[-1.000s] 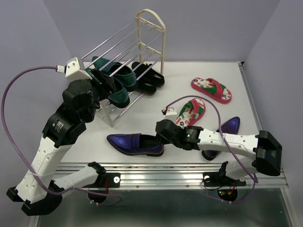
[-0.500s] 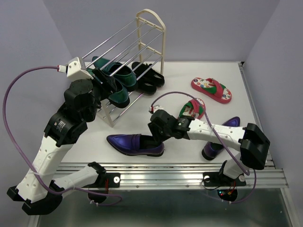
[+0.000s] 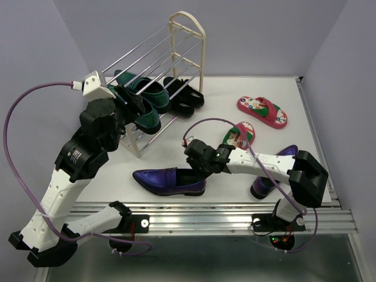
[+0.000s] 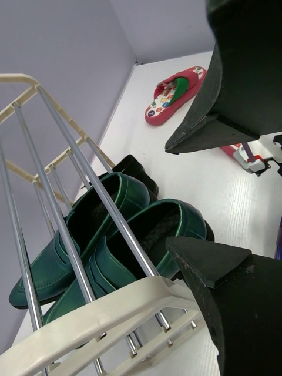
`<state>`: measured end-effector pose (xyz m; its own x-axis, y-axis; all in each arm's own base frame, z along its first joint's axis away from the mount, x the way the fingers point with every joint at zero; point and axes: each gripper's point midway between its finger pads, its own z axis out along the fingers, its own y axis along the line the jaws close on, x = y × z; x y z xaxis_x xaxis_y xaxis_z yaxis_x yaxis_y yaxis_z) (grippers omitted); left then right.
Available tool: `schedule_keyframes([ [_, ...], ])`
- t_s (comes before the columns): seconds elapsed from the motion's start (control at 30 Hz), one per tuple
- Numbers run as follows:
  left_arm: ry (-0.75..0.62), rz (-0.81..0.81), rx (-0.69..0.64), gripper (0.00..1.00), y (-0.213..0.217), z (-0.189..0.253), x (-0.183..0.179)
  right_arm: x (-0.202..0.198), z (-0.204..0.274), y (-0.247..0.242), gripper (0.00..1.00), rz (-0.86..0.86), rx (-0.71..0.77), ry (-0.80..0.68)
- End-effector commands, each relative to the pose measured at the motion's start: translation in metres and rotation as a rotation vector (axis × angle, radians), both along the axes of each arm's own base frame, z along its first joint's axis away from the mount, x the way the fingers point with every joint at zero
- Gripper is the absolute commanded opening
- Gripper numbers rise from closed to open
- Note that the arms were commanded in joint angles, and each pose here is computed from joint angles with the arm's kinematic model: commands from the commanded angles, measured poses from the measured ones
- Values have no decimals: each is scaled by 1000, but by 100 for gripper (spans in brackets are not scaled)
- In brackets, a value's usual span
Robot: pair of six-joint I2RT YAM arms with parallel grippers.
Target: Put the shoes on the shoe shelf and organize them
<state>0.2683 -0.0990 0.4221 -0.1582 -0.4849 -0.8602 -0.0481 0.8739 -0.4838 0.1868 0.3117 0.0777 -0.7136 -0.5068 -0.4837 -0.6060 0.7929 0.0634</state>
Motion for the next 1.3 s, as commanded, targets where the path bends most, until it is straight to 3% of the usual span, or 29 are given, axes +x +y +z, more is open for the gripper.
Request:
schedule_keyframes([
  [0.0,-32,20,1,69,5,8,1,29,48,-6,1,-145,74,-139],
  [0.23,-36,27,4,69,7,10,1,66,65,-38,1,-386,122,-160],
  [0.57,-32,37,13,69,6,7,4,99,85,-16,1,-538,183,-194],
  [1.27,-46,71,36,69,15,16,4,146,104,69,1,-577,408,-197],
])
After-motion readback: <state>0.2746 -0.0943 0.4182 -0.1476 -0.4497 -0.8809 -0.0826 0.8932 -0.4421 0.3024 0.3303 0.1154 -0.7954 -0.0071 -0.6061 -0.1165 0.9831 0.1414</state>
